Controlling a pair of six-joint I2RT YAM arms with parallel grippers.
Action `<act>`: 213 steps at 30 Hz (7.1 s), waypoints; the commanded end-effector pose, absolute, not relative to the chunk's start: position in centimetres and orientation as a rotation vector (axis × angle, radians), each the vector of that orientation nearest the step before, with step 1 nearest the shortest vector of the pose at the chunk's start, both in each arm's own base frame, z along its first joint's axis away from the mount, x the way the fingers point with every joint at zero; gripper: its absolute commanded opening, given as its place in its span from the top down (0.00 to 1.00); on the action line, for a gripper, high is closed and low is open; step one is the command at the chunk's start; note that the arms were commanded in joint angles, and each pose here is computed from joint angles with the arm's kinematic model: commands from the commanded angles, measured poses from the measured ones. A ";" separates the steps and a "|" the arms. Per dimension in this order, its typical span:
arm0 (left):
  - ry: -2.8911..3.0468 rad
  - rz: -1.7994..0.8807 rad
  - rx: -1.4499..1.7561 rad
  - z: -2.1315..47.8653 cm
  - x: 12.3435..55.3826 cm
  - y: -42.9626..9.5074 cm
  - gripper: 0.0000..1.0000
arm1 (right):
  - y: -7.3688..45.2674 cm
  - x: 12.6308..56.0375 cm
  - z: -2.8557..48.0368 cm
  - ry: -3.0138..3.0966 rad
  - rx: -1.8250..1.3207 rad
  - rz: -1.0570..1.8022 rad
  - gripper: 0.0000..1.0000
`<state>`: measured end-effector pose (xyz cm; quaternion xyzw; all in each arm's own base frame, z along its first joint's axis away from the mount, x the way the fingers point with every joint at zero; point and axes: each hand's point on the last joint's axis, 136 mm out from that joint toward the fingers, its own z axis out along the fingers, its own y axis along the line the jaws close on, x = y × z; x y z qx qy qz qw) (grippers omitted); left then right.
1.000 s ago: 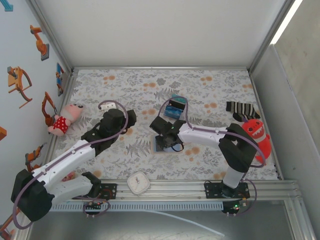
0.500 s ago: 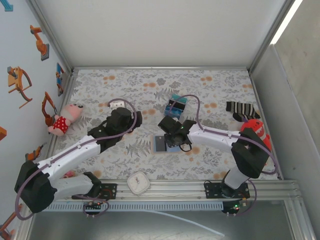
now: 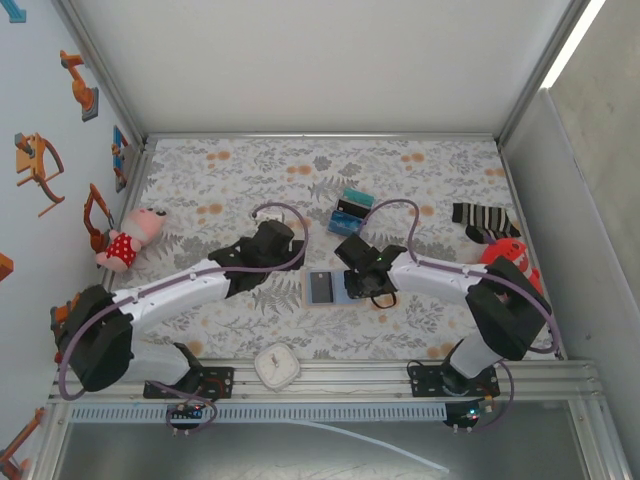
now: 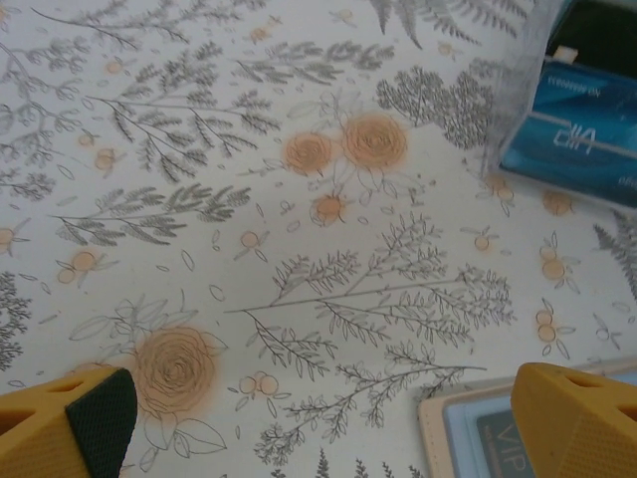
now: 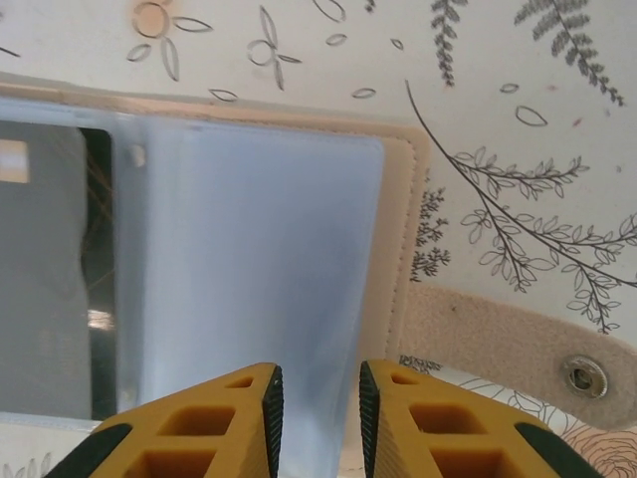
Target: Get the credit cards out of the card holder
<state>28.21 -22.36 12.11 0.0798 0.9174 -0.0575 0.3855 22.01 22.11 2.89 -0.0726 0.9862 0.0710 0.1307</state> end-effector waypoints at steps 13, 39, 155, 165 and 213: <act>2.518 -0.113 0.486 5.7 24.3 -25.0 0.03 | 21.5 23.5 7.8 2.743 -0.050 0.455 0.75; 2.611 -0.075 0.517 1.7 22.8 -24.5 0.03 | 28.8 22.8 5.0 2.792 -0.017 1.034 0.85; 2.524 -0.004 0.618 5.5 24.0 -26.1 0.03 | 25.8 22.9 3.9 2.758 0.095 1.022 1.00; 2.529 -0.005 0.705 4.1 23.9 -27.6 0.03 | 25.6 22.7 4.0 2.758 0.112 1.025 1.00; 2.630 0.097 0.686 1.1 22.9 -24.9 0.03 | 23.5 22.2 3.3 2.732 0.179 0.976 1.00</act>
